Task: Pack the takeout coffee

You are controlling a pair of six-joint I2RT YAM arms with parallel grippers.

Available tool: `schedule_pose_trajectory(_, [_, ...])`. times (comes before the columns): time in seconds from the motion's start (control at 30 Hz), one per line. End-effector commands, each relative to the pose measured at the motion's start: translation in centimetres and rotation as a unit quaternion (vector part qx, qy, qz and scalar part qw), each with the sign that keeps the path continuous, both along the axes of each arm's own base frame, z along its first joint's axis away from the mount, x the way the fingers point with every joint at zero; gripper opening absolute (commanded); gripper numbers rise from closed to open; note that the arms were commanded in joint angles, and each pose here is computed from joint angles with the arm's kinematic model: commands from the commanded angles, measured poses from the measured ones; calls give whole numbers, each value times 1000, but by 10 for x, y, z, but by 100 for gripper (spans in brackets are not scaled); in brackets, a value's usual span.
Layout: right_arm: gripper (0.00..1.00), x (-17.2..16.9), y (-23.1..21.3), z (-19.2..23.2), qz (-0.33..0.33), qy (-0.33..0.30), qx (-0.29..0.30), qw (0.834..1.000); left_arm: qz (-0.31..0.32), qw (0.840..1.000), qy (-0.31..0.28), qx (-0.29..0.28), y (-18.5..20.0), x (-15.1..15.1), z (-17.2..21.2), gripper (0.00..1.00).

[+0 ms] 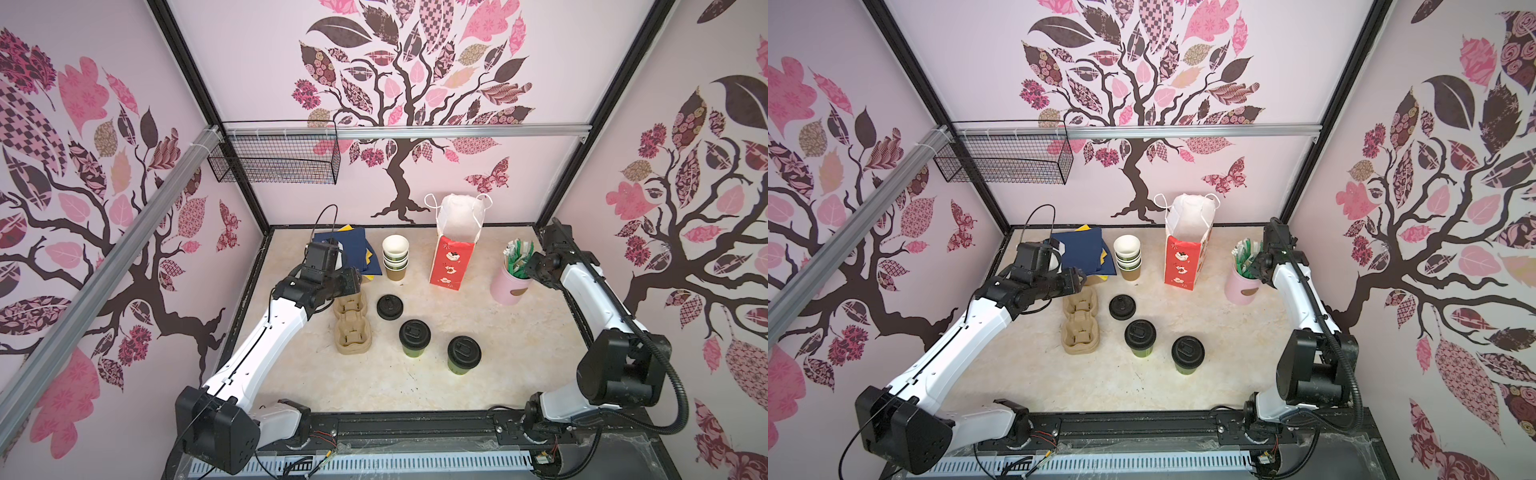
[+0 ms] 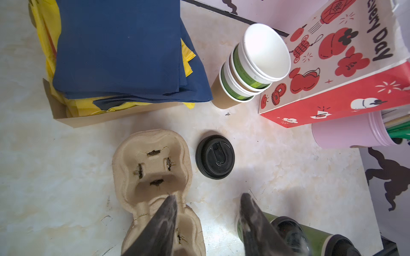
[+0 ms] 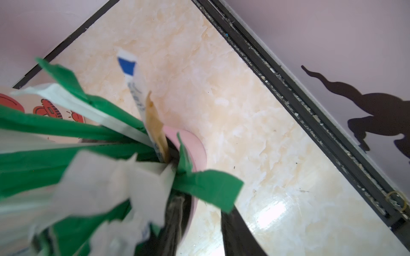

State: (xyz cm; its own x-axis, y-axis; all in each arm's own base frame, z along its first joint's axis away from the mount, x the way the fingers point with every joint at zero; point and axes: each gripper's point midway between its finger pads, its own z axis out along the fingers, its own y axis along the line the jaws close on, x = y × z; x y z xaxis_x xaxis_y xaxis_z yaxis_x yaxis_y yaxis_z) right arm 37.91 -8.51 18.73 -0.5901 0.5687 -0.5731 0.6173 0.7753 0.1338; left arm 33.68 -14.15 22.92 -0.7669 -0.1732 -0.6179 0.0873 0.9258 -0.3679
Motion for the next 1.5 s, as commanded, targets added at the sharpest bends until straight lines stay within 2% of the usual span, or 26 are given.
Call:
schedule_pose_trajectory(0.0, [37,-21,-6,45,-28,-40,-14,999,-28,998,-43,-27,-20,12,32,50])
schedule_pose_trajectory(0.13, [37,-35,-3,73,-24,-71,-14,997,-46,997,-57,-39,-34,15,39,50])
schedule_pose_trajectory(0.2, [36,-35,7,90,-2,-95,1,995,-52,995,-69,-48,-40,16,45,51])
schedule_pose_trajectory(0.33, [37,-13,57,121,109,-139,45,983,-52,993,-85,-62,-44,18,53,51])
schedule_pose_trajectory(0.4, [39,1,91,131,168,-134,49,975,-48,993,-91,-65,-43,19,56,51])
schedule_pose_trajectory(0.5, [44,22,126,137,216,-123,63,967,-40,993,-94,-64,-40,18,57,51])
schedule_pose_trajectory(0.63, [47,51,148,135,236,-123,70,961,-26,993,-96,-60,-33,15,57,51])
schedule_pose_trajectory(0.83, [53,84,170,111,258,-81,56,961,-10,993,-100,-57,-25,9,57,51])
schedule_pose_trajectory(0.97, [54,100,175,90,262,-55,46,962,-3,994,-99,-53,-21,7,55,51])
schedule_pose_trajectory(1.23, [46,112,169,69,238,-29,7,971,3,994,-98,-48,-19,8,54,51])
schedule_pose_trajectory(1.47, [35,114,162,76,226,-32,-18,973,6,995,-96,-38,-18,11,53,51])
